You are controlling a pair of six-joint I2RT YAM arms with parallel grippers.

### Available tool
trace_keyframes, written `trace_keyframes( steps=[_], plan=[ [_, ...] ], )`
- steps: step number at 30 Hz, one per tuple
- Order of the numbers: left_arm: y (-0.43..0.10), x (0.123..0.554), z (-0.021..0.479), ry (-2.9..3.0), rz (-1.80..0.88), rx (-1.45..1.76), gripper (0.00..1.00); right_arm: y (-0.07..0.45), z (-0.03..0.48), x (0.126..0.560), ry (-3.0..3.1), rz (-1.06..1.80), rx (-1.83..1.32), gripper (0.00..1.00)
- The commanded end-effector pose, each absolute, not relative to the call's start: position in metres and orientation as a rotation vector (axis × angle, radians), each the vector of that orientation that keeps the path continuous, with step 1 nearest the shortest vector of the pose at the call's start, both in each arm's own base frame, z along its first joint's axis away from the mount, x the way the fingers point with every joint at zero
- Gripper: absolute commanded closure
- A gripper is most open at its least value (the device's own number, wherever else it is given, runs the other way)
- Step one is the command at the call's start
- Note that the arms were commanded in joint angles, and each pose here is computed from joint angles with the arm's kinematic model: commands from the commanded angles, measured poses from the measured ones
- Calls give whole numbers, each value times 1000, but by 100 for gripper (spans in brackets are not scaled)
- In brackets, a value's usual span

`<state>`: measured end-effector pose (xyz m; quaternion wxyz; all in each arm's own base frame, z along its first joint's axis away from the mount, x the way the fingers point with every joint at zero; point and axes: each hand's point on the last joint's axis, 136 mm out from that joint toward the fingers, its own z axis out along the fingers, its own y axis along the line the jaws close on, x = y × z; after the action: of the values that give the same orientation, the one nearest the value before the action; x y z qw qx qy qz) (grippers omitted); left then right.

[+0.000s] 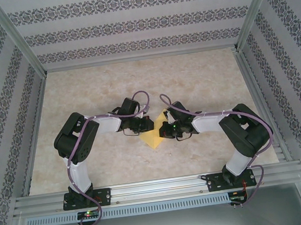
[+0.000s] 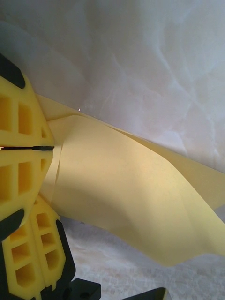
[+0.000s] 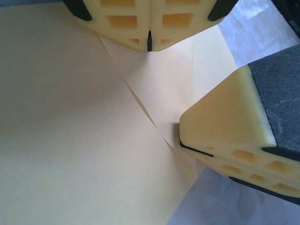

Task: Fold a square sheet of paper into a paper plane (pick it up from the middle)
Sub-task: Fold the triangle a second time at the center of the table.

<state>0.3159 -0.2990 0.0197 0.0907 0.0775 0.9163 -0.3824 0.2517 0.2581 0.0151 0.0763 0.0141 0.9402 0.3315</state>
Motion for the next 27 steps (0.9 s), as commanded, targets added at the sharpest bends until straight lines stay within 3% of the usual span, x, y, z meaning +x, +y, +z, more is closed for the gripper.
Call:
trace_keyframes(
  steps=[1,17,27],
  plan=[
    [-265,309,-11,2881,-919,124,89,225,-18,231,2955,764,60,97],
    [-272,351,29,2781,-946,115,86,226,-22,224,2975,778,15,97],
    [-278,304,66,2723,-1117,84,86,237,-9,229,2933,860,-6,97]
  ],
)
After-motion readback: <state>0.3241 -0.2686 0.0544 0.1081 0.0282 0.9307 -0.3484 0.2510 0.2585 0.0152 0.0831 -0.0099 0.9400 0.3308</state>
